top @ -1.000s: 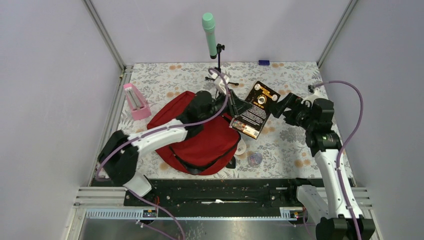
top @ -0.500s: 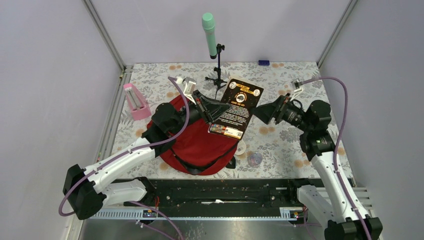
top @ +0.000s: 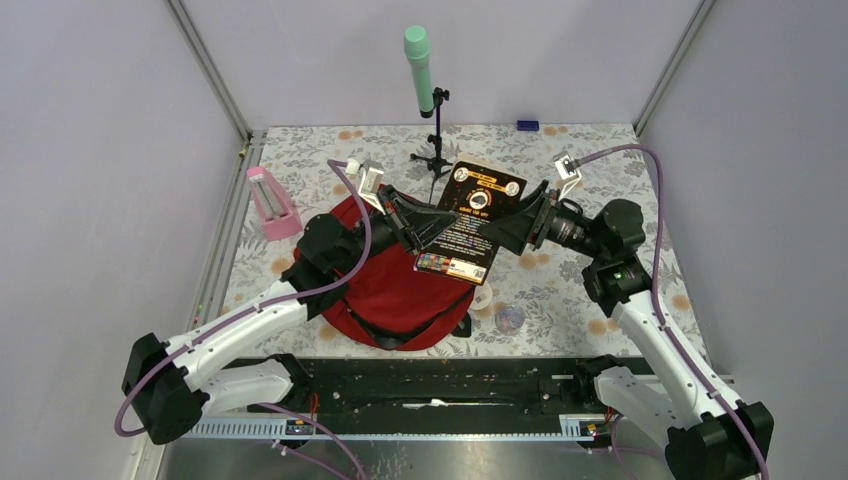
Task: Pack the student bag
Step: Pick up the book from the center of the board.
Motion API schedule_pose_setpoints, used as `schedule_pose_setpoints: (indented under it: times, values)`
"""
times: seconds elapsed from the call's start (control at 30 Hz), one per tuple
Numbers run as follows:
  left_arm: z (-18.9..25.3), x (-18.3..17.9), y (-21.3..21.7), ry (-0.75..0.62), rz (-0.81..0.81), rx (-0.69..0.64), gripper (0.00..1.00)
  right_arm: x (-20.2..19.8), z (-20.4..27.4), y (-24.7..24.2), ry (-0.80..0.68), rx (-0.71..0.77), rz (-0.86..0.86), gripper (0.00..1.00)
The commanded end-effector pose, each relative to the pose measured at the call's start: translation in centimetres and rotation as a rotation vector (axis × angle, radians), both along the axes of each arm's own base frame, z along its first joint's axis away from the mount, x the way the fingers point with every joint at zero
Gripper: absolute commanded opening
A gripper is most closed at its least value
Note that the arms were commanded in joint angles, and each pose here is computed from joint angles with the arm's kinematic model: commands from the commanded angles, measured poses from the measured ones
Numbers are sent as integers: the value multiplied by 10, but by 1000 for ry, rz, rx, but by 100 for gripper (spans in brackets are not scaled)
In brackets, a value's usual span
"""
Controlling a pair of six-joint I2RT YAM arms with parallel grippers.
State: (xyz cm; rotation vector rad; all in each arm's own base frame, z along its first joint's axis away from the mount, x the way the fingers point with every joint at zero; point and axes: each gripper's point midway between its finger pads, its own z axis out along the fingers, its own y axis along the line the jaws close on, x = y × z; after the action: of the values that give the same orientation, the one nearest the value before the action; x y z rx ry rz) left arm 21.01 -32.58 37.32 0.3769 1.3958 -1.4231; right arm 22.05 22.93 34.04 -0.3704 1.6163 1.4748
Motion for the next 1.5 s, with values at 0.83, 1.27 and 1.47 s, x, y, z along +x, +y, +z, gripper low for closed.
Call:
schedule_pose_setpoints:
  times: [0.83,1.27,1.47]
  values:
    - [-16,15,13,-156,114,239,81,47,-25,-42,-7,-182,-417,0]
    - [-155,-21,-1,-58,51,643,90,57,-75,-169,99,-561,-1050,0]
    - [-172,-26,-28,-93,36,761,91,48,-75,-171,76,-555,-1047,0]
